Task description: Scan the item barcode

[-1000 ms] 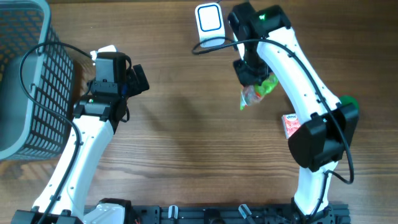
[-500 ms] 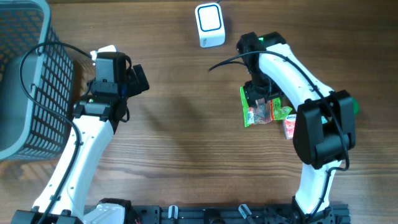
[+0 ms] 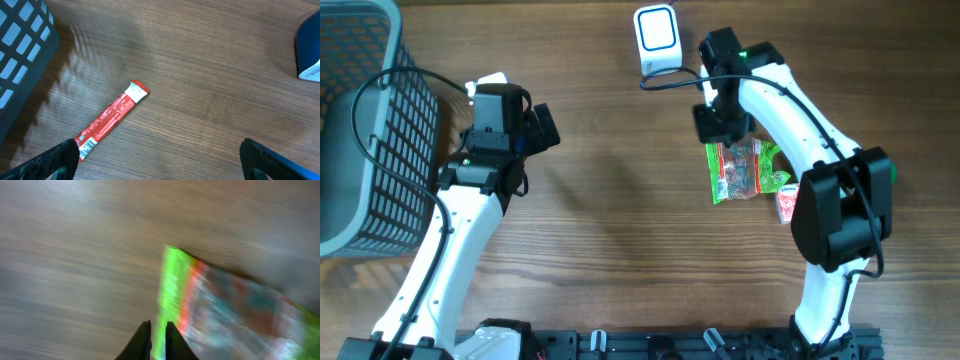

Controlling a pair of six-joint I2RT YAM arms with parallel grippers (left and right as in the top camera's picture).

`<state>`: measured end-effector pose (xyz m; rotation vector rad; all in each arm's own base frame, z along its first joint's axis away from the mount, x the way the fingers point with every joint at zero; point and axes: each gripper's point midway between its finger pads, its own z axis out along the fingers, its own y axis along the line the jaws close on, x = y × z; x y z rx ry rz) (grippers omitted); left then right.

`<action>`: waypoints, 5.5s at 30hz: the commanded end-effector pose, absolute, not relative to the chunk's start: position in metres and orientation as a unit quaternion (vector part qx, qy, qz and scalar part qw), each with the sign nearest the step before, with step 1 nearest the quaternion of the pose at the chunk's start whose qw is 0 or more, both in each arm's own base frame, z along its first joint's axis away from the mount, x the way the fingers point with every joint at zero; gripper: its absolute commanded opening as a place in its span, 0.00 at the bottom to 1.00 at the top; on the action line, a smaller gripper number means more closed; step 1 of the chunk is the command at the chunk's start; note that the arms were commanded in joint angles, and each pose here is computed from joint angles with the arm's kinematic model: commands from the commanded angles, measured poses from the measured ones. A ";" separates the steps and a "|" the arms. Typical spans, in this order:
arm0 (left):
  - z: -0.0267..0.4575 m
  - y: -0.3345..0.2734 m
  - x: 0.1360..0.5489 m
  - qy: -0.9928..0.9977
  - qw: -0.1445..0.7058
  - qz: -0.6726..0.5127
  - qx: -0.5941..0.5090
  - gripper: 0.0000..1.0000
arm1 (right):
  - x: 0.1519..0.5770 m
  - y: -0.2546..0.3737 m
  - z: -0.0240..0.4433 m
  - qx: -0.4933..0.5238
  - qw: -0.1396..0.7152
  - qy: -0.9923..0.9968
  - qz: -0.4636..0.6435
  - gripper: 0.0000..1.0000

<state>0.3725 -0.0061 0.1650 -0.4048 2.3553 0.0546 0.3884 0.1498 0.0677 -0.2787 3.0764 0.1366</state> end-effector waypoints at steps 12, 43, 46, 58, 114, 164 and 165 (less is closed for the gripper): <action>0.164 -0.004 0.372 0.917 0.366 0.030 -0.152 1.00 | 0.344 0.084 0.002 -0.032 -0.028 0.993 -0.109 0.11; 0.164 -0.004 0.372 0.917 0.366 0.030 -0.152 1.00 | 0.390 0.176 0.074 -0.139 0.099 0.976 0.134 1.00; 0.164 -0.004 0.372 0.917 0.366 0.030 -0.152 1.00 | 0.406 0.180 0.079 -0.141 0.135 0.971 0.140 1.00; 0.163 -0.010 0.372 0.920 0.363 0.014 -0.147 1.00 | 0.447 0.193 0.098 -0.147 0.227 0.950 0.155 1.00; -0.004 0.025 0.378 0.978 0.182 -0.099 0.019 0.32 | 0.447 0.193 0.098 -0.147 0.227 0.950 0.155 1.00; 0.038 -0.216 0.298 0.956 0.137 -0.145 0.213 0.13 | 0.447 0.193 0.098 -0.147 0.227 0.950 0.155 1.00; 0.036 -0.216 0.292 0.959 0.126 -0.143 0.210 0.06 | 0.447 0.193 0.098 -0.147 0.227 0.950 0.155 1.00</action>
